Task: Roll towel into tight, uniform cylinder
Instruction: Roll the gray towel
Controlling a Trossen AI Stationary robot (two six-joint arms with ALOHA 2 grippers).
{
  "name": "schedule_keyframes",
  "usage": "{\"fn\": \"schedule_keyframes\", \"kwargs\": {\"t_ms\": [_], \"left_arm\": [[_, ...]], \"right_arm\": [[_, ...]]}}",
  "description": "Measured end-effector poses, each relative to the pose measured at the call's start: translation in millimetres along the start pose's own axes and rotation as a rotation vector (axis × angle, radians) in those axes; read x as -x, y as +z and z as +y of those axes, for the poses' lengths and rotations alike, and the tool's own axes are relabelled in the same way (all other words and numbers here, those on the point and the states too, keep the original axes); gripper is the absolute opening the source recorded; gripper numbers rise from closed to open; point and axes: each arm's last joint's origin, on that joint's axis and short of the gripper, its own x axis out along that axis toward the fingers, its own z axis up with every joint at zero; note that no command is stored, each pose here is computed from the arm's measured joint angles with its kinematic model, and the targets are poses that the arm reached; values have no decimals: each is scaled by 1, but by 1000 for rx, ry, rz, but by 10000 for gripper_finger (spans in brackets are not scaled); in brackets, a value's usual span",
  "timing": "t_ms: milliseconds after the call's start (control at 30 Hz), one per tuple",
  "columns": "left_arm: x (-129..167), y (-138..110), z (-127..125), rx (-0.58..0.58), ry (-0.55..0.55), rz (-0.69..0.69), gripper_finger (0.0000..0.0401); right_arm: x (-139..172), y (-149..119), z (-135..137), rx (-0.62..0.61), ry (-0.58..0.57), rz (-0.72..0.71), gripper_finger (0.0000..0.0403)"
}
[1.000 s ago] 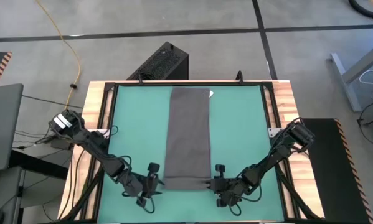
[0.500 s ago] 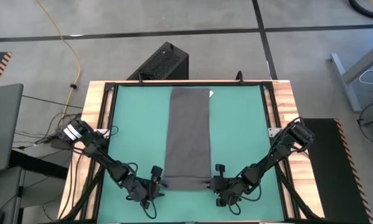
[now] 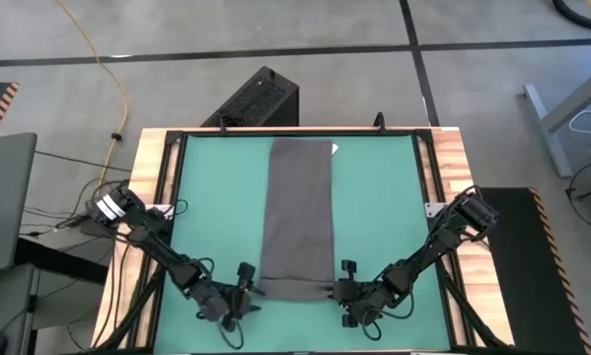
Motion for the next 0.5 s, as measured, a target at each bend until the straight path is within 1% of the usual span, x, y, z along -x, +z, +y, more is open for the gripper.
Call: {"fn": "schedule_keyframes", "kwargs": {"t_ms": [133,200,300,400,500], "left_arm": [[9,8,-1,-52,64,-42,183],[9,8,-1,-72,69,-38,183],[6,4,2,-59,42,-1,183],[4,-1,6,-29,50,48,183],[2,-2,9,-5,19,68,183]], "right_arm": [[0,0,0,0,0,1,66],[0,0,0,-2,0,0,66],[0,0,0,-3,0,1,66],[0,0,0,-3,1,1,66],[0,0,0,-3,1,1,66]]}}
